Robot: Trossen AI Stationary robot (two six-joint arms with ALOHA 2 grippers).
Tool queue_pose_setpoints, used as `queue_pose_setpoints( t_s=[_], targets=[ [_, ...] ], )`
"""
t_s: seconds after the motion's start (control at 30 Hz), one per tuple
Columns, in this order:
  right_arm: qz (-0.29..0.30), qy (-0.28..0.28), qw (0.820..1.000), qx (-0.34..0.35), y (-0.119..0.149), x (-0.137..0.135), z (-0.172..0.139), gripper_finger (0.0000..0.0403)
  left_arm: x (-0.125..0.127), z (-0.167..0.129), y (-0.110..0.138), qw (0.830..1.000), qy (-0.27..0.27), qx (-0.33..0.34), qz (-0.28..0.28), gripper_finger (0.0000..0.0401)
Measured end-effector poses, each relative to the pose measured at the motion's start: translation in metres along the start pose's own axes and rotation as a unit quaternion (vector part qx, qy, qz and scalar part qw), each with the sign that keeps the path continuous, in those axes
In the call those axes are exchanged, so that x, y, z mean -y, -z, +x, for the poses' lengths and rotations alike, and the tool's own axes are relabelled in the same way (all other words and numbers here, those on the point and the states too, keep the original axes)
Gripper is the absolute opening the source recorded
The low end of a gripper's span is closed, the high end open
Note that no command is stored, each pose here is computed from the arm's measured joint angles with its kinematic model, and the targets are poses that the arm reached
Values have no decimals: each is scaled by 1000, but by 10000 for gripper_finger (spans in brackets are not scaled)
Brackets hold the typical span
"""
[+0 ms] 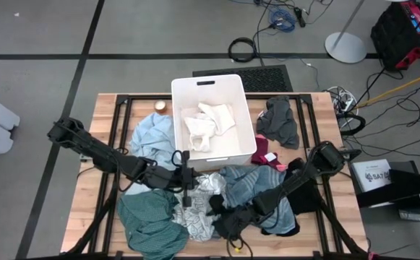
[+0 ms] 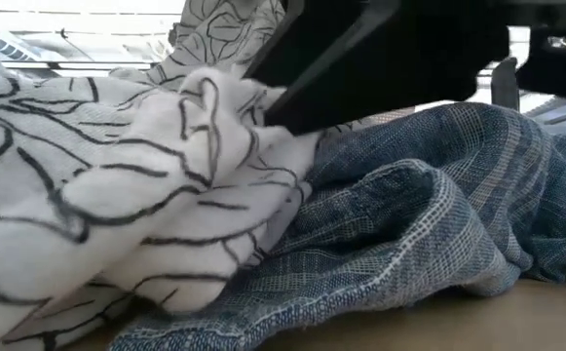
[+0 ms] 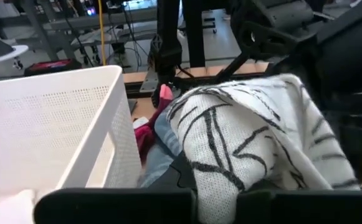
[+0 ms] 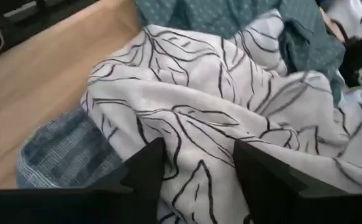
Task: Sort clothes
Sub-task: Put the white shirt into the white laundry bin
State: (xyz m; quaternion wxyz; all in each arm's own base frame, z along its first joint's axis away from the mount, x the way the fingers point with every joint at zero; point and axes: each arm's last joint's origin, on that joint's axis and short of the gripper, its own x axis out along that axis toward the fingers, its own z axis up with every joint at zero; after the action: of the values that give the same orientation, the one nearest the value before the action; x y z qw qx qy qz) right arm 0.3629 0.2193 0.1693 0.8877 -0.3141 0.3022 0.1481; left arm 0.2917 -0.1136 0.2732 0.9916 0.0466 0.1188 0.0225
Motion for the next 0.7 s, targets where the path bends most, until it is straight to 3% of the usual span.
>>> queue_pose_setpoints(
  t_s=[0.2, 0.23, 0.5, 0.7],
  targets=[
    [11, 4, 1000, 19, -9, 7, -11, 24, 0, 0, 3, 1000, 0, -16, 5, 6],
    [13, 7, 1000, 23, -11, 9, -14, 13, 0, 0, 4, 1000, -1, -19, 1, 6],
    [80, 31, 993, 76, -30, 31, -51, 3, 0, 0, 5, 1000, 4, -25, -12, 6],
    [106, 108, 985, 77, -38, 52, -89, 1, 5, -1, -3, 995, 91, 12, -32, 6]
  ],
)
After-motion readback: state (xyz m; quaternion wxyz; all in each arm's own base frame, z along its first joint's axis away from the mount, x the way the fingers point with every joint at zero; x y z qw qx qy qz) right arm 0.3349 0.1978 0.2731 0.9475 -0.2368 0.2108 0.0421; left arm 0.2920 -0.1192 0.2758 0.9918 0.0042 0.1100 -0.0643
